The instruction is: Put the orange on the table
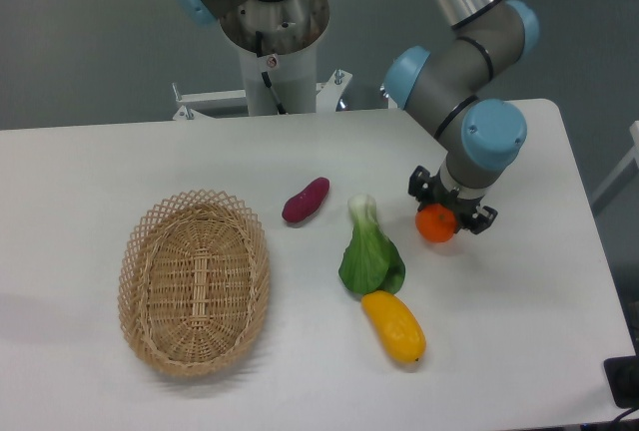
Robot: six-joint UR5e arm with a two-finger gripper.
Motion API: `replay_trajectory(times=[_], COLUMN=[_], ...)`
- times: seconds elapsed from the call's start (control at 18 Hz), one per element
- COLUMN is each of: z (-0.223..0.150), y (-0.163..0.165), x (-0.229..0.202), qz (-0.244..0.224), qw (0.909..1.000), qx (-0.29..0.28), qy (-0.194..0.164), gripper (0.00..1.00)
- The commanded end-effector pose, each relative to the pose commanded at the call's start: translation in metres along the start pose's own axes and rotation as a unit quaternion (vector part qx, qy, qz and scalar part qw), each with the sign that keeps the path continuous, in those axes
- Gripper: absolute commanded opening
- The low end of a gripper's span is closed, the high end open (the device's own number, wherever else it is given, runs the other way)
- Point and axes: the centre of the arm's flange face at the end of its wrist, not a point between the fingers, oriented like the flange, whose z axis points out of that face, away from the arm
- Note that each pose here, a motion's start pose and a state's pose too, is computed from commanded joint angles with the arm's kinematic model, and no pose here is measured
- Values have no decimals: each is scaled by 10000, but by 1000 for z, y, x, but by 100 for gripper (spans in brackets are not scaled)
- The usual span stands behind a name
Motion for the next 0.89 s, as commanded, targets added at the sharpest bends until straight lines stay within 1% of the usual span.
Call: replay_trajectory(times=[0.06, 0.17, 0.28, 0.33, 0.39, 0.72, 0.89], z=[-2, -3, -3, -5, -5, -9, -27], y=[-1, -1, -2, -4, -5, -4, -9], x=[-1, -1, -1, -1, 0, 3, 7], qz=[7, 7, 14, 29, 29, 43, 121], qw=[10000, 10000, 10000, 10000, 10000, 9999, 9996], qx=[4, 8, 7, 10, 10, 13, 26], qy=[-15, -30, -54, -70, -70, -109, -267], gripper=[68, 75, 88, 97, 100, 100, 100])
